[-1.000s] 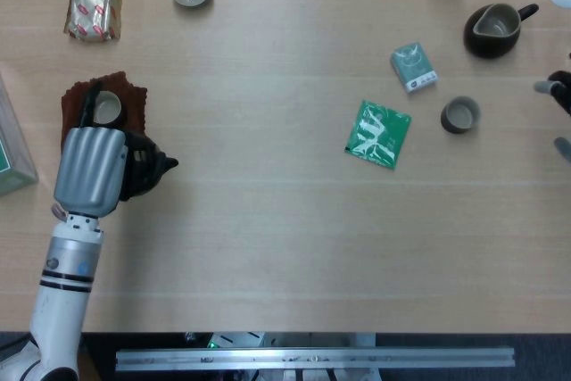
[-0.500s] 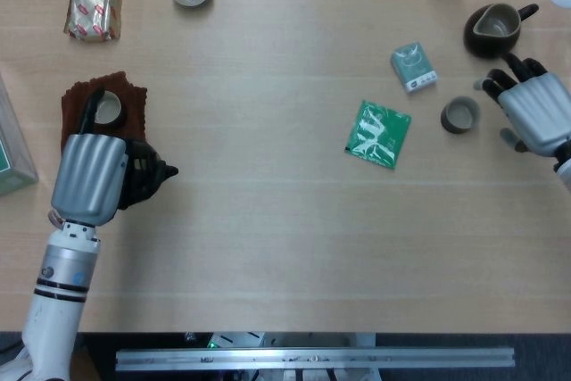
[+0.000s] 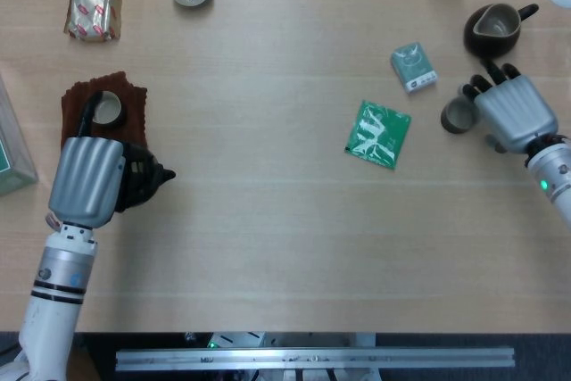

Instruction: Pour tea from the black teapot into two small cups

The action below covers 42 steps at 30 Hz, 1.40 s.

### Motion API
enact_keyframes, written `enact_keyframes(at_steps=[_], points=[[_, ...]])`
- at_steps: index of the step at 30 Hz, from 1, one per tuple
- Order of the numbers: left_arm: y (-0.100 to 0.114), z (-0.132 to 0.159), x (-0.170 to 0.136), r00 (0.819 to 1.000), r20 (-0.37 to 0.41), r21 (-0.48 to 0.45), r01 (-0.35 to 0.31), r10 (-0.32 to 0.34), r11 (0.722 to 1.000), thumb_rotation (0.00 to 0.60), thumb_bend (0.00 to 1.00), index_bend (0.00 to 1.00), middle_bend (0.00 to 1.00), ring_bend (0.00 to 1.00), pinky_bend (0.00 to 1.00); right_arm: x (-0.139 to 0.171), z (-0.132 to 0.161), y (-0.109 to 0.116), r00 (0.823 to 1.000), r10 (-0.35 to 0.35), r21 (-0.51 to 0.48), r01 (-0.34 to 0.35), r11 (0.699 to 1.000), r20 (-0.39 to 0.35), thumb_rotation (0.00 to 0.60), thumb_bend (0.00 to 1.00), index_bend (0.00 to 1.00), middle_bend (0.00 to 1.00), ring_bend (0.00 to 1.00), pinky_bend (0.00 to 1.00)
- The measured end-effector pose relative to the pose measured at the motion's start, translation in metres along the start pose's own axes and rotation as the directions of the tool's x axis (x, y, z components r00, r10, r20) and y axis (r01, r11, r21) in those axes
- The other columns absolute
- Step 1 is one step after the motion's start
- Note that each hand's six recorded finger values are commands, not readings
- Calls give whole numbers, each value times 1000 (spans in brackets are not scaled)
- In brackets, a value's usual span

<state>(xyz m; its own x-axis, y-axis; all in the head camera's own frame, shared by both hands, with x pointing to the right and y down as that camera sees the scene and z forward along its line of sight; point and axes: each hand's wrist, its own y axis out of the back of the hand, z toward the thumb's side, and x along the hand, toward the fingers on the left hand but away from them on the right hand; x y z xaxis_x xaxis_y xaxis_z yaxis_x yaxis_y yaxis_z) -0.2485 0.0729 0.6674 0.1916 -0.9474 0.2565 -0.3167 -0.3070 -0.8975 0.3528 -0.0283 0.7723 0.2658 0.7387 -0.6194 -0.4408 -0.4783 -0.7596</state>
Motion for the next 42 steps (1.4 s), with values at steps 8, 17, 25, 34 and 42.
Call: enact_keyframes(at_steps=[8,17,25,34,42], points=[[-1,-3,-1,1000,-6,-5,7,-7,1000,596,388,912,1000,846,37,-12,8,-5,1000,9,26,-9,1000,3,600,197,246,260,70,196],[1,-6,-2,1000,-9,-11,3,-3,1000,597,388,912,1000,847,37,-23,19,-3,1000,6,54,-6,999,3,600,200,246,289,103,235],[2,-8,-3,1000,-14,-15,1,-1,1000,598,389,912,1000,846,37,-31,27,-1,1000,5,70,-5,998,8,600,208,309,333,142,253],[3,-9,-4,1000,-15,-22,0,0,1000,596,388,912,1000,846,37,-33,29,-2,1000,7,86,-8,996,11,600,226,409,343,150,253],[3,-9,-3,1000,-16,-25,1,-1,1000,597,389,912,1000,846,37,-33,30,-2,1000,5,81,-6,997,7,600,234,471,346,164,266]])
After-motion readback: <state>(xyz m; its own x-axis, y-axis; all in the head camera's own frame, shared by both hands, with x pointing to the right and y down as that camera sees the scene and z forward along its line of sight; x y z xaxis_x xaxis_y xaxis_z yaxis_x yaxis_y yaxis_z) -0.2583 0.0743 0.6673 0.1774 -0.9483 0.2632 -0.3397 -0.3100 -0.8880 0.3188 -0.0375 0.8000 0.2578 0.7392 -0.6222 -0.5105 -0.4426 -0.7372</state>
